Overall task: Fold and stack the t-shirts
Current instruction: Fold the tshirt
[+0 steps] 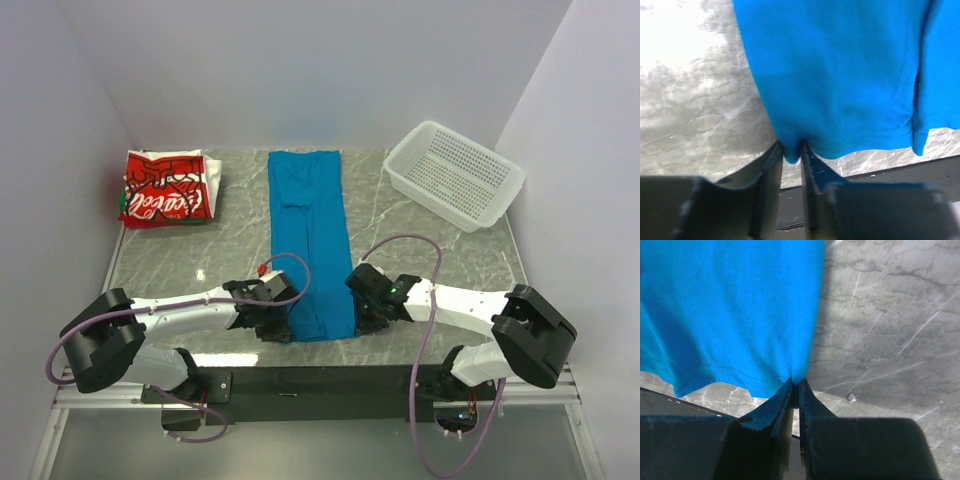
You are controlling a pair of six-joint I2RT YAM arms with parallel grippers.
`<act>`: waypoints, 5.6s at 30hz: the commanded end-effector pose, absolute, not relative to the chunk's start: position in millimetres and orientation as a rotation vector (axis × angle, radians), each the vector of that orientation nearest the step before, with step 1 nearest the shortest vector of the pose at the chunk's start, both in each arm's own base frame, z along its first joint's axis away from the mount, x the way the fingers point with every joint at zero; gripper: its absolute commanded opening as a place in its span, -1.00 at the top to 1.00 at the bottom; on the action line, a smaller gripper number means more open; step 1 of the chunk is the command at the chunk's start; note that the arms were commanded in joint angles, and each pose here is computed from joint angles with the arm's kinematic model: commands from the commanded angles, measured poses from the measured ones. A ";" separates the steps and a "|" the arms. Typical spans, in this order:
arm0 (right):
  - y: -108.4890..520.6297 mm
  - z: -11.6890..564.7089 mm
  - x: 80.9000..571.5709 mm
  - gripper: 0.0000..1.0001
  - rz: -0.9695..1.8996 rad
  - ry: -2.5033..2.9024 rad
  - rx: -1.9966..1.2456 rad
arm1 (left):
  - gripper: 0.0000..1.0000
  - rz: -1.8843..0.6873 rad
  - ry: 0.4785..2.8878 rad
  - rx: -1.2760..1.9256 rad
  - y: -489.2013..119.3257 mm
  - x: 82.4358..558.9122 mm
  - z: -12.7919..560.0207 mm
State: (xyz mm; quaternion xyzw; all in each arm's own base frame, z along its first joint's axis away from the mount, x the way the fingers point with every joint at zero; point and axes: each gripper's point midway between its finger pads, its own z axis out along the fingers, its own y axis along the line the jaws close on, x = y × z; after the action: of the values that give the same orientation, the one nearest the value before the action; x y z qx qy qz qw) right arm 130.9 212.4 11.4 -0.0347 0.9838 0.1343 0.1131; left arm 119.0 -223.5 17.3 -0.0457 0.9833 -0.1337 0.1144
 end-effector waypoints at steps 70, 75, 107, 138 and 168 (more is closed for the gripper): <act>256.1 82.0 283.3 1.00 0.368 2.858 -0.172 | 0.99 -0.456 2.816 -0.203 -207.2 276.4 72.2; 257.3 84.0 311.0 1.00 0.358 2.843 -0.163 | 0.99 -0.453 2.787 -0.236 -199.7 308.9 76.7; 254.3 79.1 413.2 1.00 0.347 2.840 -0.088 | 0.99 -0.481 2.763 -0.244 -179.1 420.0 69.7; 258.6 146.7 407.8 0.07 0.555 2.681 -0.086 | -0.99 -0.626 2.397 -0.231 -229.0 410.9 169.5; 279.7 43.3 302.3 0.16 0.567 2.940 -0.161 | -0.99 -0.456 2.580 -0.132 -214.3 458.2 63.1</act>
State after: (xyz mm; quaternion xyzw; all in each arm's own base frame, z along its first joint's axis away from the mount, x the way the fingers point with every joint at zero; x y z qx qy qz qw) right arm 298.5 274.5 32.6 -0.0499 0.9819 0.1762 0.0487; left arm 436.9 -230.7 57.3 -0.0591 0.9506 -0.1993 0.2305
